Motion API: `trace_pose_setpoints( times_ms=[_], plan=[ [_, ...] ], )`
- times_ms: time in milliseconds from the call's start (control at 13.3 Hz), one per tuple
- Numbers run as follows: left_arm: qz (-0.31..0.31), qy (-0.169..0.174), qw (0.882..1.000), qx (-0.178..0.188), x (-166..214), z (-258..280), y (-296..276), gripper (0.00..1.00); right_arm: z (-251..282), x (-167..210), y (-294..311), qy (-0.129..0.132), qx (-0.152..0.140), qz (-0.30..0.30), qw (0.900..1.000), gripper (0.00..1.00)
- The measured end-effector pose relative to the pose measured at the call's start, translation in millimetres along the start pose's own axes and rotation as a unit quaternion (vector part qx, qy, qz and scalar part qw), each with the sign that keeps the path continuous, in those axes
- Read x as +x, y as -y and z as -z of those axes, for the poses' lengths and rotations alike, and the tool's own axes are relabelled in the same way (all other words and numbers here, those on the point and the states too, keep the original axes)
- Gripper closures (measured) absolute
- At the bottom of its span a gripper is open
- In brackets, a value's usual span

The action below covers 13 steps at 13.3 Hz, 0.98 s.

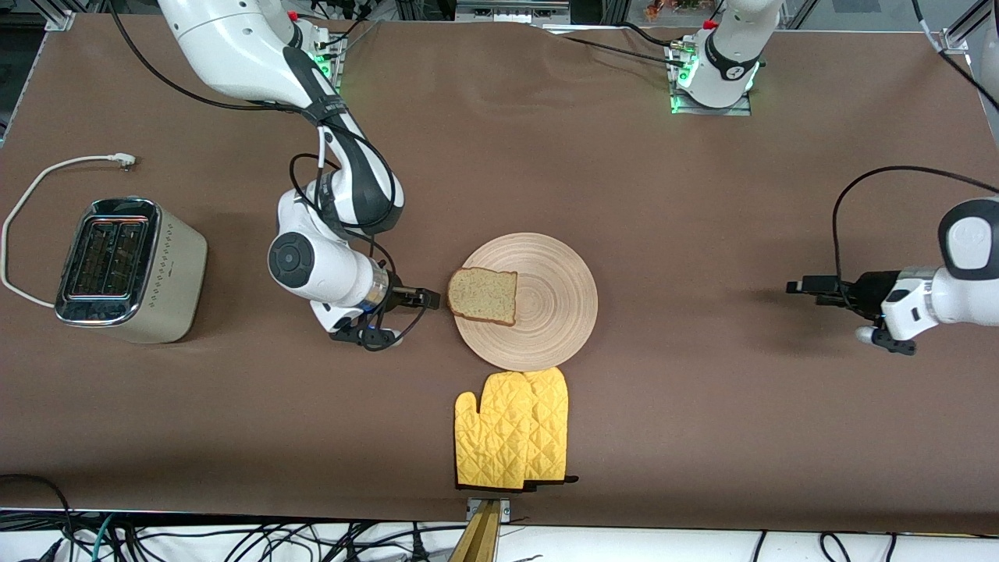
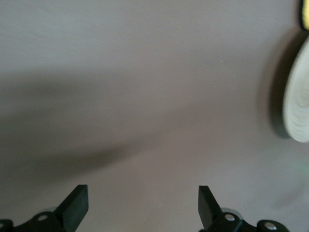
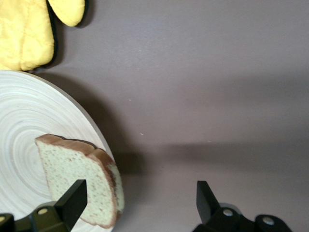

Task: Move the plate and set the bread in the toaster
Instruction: 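Release the plate with the left gripper while the right gripper approaches the bread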

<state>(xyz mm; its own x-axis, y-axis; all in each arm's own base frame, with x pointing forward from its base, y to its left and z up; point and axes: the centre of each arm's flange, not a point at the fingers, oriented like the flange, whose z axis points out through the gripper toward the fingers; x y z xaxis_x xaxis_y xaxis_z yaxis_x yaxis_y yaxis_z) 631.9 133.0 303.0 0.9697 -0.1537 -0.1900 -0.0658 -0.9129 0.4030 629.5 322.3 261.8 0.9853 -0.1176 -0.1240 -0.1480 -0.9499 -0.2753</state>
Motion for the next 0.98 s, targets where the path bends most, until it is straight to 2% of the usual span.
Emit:
trace_pose_setpoints(
  times_ms=[225, 526, 676, 902, 977],
  plan=[
    [0.03, -0.024, 0.993, 0.111, -11.4, 59.9, -31.9, 0.0, -11.2, -4.4, 9.1, -0.005, 0.005, 0.003, 1.0, 0.0],
    [0.023, -0.06, 0.972, 0.227, -22.7, 120.7, -68.0, 0.0, -34.9, -17.5, 25.8, -0.005, 0.002, 0.018, 1.0, 0.0],
    [0.02, -0.096, 0.961, 0.259, -29.4, 167.8, -86.7, 0.0, -43.5, -19.0, 26.6, -0.005, 0.0, 0.02, 1.0, 0.0],
    [0.001, -0.096, 0.953, 0.286, -42.4, 195.9, -162.4, 0.0, -57.3, -20.0, 28.5, -0.013, 0.001, 0.022, 1.0, 0.0],
    [-0.002, -0.101, 0.954, 0.283, -46.9, 198.6, -188.4, 0.0, -61.6, -21.1, 29.4, -0.014, 0.001, 0.022, 1.0, 0.04]
  ],
)
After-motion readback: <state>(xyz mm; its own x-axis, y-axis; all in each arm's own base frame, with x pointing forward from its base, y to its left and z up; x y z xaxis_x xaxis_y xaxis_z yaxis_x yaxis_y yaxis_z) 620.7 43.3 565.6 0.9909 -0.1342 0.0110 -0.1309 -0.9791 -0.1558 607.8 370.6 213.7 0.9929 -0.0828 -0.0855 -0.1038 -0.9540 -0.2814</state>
